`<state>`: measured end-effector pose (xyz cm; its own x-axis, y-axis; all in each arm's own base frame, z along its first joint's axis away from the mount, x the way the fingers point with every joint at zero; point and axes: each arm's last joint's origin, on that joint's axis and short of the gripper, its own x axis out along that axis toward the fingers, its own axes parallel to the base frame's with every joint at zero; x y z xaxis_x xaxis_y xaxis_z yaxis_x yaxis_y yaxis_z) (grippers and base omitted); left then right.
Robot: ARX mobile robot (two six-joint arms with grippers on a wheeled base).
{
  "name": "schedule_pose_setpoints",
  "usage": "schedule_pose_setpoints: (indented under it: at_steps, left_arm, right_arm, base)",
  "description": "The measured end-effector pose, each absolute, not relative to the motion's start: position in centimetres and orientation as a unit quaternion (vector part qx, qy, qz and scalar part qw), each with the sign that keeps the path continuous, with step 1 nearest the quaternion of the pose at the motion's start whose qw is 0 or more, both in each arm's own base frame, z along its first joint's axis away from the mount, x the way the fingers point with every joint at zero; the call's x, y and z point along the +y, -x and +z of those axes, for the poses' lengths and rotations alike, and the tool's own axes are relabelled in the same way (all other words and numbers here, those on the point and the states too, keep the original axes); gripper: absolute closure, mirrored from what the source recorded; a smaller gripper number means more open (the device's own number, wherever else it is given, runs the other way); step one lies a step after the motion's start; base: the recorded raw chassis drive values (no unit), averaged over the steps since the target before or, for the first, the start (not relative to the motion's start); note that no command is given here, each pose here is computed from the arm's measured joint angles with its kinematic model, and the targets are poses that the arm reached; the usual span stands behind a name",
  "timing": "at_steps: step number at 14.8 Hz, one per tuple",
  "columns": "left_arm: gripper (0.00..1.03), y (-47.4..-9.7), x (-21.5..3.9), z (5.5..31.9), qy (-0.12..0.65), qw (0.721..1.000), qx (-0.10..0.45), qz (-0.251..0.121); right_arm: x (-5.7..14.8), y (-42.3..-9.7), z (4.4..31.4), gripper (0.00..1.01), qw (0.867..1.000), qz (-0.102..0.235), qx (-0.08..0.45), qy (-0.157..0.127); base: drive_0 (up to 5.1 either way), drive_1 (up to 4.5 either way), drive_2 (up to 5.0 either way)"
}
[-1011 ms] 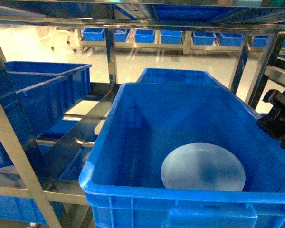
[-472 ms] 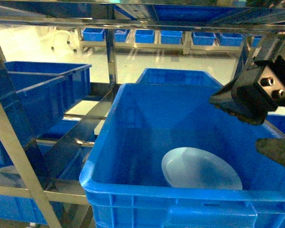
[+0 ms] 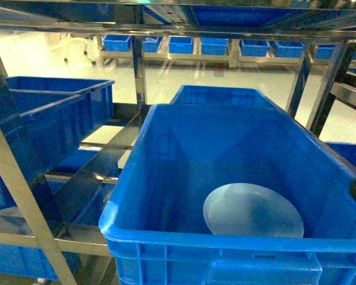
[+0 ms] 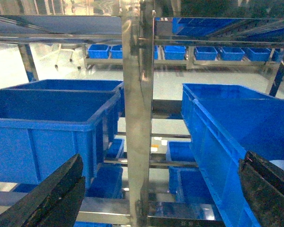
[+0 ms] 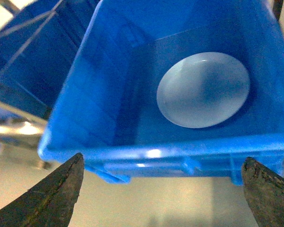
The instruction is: Place blue tray on left shelf second layer neatly
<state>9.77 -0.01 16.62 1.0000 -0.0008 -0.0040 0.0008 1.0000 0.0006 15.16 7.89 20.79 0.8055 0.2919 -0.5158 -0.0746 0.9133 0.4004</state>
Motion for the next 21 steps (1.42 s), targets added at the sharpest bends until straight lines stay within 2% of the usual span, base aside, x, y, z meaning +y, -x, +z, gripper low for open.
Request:
schedule_pose_setpoints:
  at_steps: [1, 2, 3, 4, 5, 6, 7, 9, 10, 11, 12, 13, 16, 17, 18, 21]
  left_arm:
    - [0.05, -9.8, 0.0, 16.6, 0.000, 1.000, 0.002, 0.000]
    - [0.05, -9.8, 0.0, 16.6, 0.000, 1.000, 0.002, 0.000]
    - [0.05, -9.8, 0.0, 16.6, 0.000, 1.000, 0.002, 0.000]
    - [0.05, -9.8, 0.0, 16.6, 0.000, 1.000, 0.002, 0.000]
    - [0.05, -9.8, 0.0, 16.6, 0.000, 1.000, 0.002, 0.000]
    - [0.05, -9.8, 0.0, 16.6, 0.000, 1.000, 0.002, 0.000]
    - [0.05, -9.8, 0.0, 16.6, 0.000, 1.000, 0.002, 0.000]
    - [0.05, -9.8, 0.0, 16.6, 0.000, 1.000, 0.002, 0.000]
    - [0.05, -9.8, 0.0, 16.6, 0.000, 1.000, 0.002, 0.000]
    - [0.05, -9.8, 0.0, 16.6, 0.000, 1.000, 0.002, 0.000]
    - [0.05, -9.8, 0.0, 16.6, 0.000, 1.000, 0.003, 0.000]
    - [0.05, -9.8, 0.0, 16.6, 0.000, 1.000, 0.002, -0.001]
    - [0.05, -9.8, 0.0, 16.6, 0.000, 1.000, 0.002, 0.000]
    - [0.05, -9.8, 0.0, 16.6, 0.000, 1.000, 0.002, 0.000]
    - [0.05, -9.8, 0.0, 16.6, 0.000, 1.000, 0.002, 0.000]
    - [0.05, -9.8, 0.0, 16.6, 0.000, 1.000, 0.002, 0.000]
  right_arm:
    - [7.5, -13.4, 20.6, 0.03, 0.947, 0.108, 0.280, -0.115]
    - [6.8, -11.9, 20.3, 0.03, 0.955, 0.114, 0.269, -0.049]
    - [5.8, -10.6, 20.0, 0.03, 0.958, 0.114, 0.264, 0.004]
    - [4.3, -9.9, 19.4, 0.03, 0.965, 0.094, 0.241, 0.049]
    - [3.2, -9.7, 19.1, 0.03, 0.971, 0.063, 0.216, 0.085]
    - [2.7, -9.8, 18.7, 0.03, 0.972, 0.046, 0.207, 0.100]
    - [2.3, -9.7, 18.0, 0.03, 0.968, 0.035, 0.217, 0.120]
    - [2.5, -9.8, 16.6, 0.03, 0.957, 0.034, 0.248, 0.146]
    - [2.6, -9.8, 16.6, 0.03, 0.957, 0.037, 0.245, 0.149]
    - [2.2, -9.8, 16.1, 0.19, 0.995, 0.011, 0.077, 0.061]
    - [1.7, -9.6, 16.9, 0.32, 1.000, -0.002, -0.005, 0.019]
    - [1.4, -9.7, 17.0, 0.45, 1.000, -0.007, -0.010, 0.009]
    - [0.3, -9.7, 16.8, 0.85, 1.000, 0.002, -0.002, 0.007]
    - [-0.2, -9.7, 16.8, 0.98, 1.000, -0.016, -0.002, 0.005]
    - [0.0, -9.7, 16.8, 0.99, 1.000, -0.003, -0.003, 0.004]
    - [0.0, -9.7, 16.8, 0.99, 1.000, -0.001, -0.002, 0.004]
  base:
    - [0.0, 0.00, 0.0]
    - [0.0, 0.00, 0.0]
    - [0.0, 0.00, 0.0]
    - [0.0, 0.00, 0.0]
    - [0.0, 0.00, 0.0]
    - [0.0, 0.00, 0.0]
    - [0.0, 0.00, 0.0]
    - [0.0, 0.00, 0.0]
    - [0.0, 0.00, 0.0]
    - [0.0, 0.00, 0.0]
    - [0.0, 0.00, 0.0]
    - [0.0, 0.00, 0.0]
    - [0.0, 0.00, 0.0]
    - [0.0, 0.00, 0.0]
    - [0.0, 0.00, 0.0]
    - [0.0, 0.00, 0.0]
